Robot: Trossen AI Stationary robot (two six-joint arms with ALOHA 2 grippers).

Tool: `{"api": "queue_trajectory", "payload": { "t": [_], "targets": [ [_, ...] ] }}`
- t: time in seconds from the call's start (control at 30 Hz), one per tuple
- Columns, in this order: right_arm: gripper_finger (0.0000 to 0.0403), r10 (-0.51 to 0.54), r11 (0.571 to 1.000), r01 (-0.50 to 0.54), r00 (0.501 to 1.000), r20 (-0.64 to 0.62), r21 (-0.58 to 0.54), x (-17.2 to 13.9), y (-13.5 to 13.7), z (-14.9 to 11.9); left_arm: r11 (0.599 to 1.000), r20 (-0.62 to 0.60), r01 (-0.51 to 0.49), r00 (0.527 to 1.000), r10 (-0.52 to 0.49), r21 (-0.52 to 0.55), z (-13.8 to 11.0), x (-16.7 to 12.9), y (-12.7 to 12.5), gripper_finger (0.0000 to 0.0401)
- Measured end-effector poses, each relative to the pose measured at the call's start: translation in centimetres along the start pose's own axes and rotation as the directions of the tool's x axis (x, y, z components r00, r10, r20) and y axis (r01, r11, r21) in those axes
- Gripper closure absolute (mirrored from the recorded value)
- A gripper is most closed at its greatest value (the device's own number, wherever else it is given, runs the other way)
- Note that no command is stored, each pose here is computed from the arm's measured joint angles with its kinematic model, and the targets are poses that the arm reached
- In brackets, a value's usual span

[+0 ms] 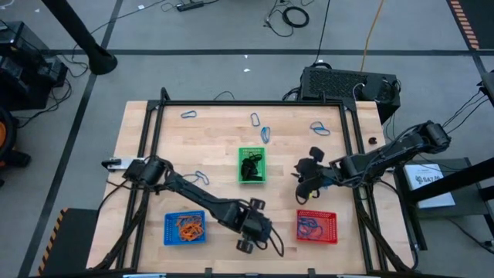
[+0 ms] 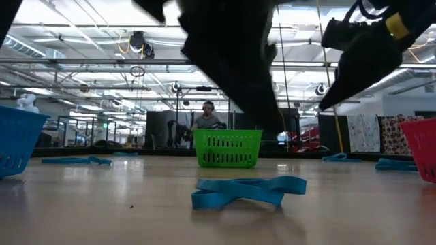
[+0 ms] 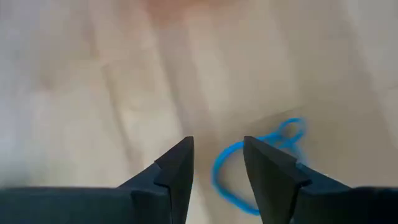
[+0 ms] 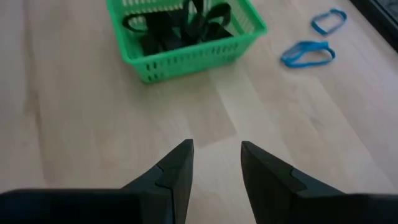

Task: Sort rubber bands into baskets
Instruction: Put the blue rubber band into the red bin

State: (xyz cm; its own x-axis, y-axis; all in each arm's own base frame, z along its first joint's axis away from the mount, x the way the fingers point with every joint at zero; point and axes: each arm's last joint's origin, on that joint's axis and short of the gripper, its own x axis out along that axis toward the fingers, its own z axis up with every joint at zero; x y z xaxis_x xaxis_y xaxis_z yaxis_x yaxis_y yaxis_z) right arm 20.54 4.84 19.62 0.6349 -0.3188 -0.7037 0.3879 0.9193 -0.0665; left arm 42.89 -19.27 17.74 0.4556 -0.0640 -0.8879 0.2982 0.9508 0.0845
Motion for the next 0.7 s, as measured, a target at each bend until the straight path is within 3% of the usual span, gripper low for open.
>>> {"api": "queue_trajectory", "payload": {
  "t": [0.27,0.43,0.7],
  "targets": [
    [0.0275,0.017,1.000,-0.017,1.000,0.022,-0.018,0.0,0.2,0.2,0.999,-0.076,-0.036,0.997,0.034,-0.019,-2.6,2.1,0.4,0.0253],
    [0.0275,0.028,0.999,-0.028,0.999,0.015,-0.019,0.0,0.2,0.2,0.999,-0.079,-0.033,0.996,0.031,-0.028,-2.8,2.4,0.8,0.0253],
    [0.0275,0.031,0.999,-0.031,0.999,0.012,-0.023,-0.1,0.2,0.2,0.995,-0.062,0.079,0.995,-0.082,-0.056,-3.3,3.1,1.3,0.0275]
  ]
}}
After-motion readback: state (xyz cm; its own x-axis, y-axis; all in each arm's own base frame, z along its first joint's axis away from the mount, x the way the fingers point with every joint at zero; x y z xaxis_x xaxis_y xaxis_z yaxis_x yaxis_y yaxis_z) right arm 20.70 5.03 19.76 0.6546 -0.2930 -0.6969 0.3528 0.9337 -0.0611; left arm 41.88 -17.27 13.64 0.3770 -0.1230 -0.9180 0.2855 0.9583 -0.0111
